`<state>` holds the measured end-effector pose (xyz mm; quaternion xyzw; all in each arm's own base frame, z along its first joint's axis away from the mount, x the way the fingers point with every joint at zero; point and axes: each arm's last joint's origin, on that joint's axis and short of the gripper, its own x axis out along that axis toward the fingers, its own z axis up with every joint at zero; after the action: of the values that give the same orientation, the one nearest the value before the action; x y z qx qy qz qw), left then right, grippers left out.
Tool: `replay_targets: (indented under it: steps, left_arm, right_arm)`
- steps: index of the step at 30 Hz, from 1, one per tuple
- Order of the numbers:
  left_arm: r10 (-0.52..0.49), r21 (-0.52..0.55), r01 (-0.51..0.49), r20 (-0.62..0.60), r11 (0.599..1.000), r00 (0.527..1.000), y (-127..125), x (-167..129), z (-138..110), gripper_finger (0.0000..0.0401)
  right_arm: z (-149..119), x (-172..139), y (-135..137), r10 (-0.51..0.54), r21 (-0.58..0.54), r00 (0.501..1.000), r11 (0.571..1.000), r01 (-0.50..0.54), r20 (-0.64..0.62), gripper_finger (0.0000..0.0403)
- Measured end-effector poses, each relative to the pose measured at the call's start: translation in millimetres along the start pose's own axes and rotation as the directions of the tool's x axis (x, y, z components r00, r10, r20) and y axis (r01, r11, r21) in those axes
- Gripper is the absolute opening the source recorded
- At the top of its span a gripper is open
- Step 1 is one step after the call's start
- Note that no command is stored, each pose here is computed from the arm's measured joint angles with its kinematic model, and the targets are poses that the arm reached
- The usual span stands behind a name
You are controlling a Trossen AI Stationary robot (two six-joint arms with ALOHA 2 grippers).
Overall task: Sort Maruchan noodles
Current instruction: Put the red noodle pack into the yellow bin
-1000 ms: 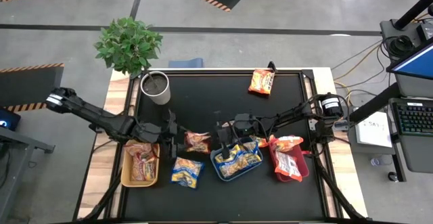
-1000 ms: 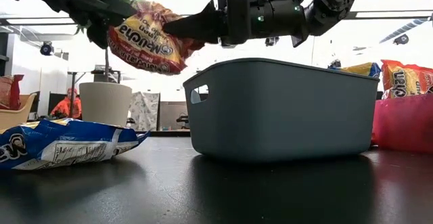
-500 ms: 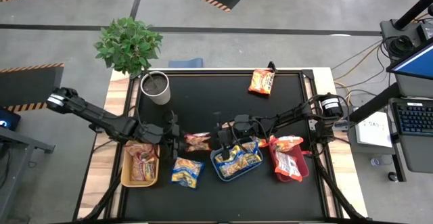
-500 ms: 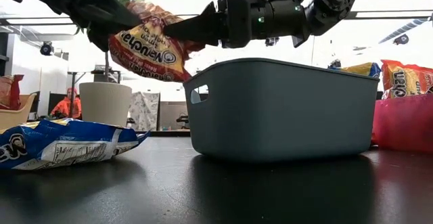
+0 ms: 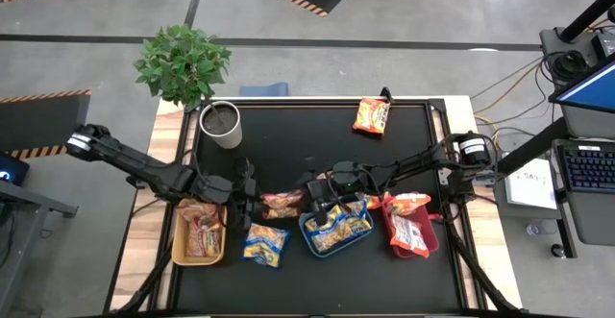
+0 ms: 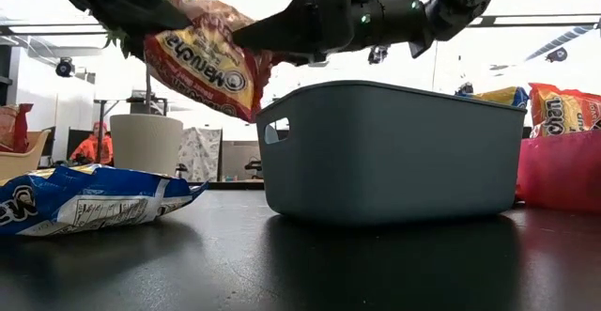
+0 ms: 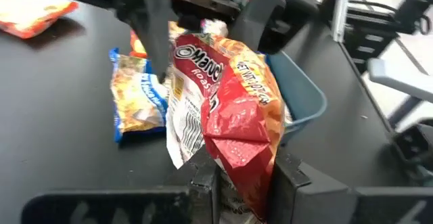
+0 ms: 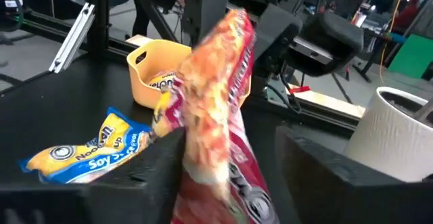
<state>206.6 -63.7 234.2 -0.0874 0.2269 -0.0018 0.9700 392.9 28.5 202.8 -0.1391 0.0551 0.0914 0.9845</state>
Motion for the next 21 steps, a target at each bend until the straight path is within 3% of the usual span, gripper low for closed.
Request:
replay_targets:
  steps: [6, 12, 17, 21]
  left_arm:
    - [0.017, 0.034, -0.012, -0.160, 0.999, 0.987, -5.8, -14.9, 26.5, 0.0051]
    - [0.018, 0.002, -0.018, -0.400, 1.000, 0.916, -14.9, -44.9, 63.2, 0.0050]
    - [-0.050, -0.125, -0.035, -0.618, 0.992, 0.785, -30.6, -71.1, 89.7, 0.0050]
    - [-0.074, -0.147, -0.055, -0.743, 0.988, 0.665, -50.6, -84.9, 103.7, 0.0050]
  right_arm:
    - [23.2, -19.3, -4.7, 0.018, 0.014, 0.998, 1.000, -0.017, -0.058, 0.0274]
    - [41.2, -42.2, -9.7, 0.037, 0.002, 0.990, 0.999, -0.037, -0.136, 0.0307]
    - [48.1, -51.5, -14.0, 0.033, -0.027, 0.988, 0.999, -0.037, -0.149, 0.0313]
    - [48.1, -52.7, -17.3, 0.024, -0.035, 0.988, 0.999, -0.029, -0.151, 0.0313]
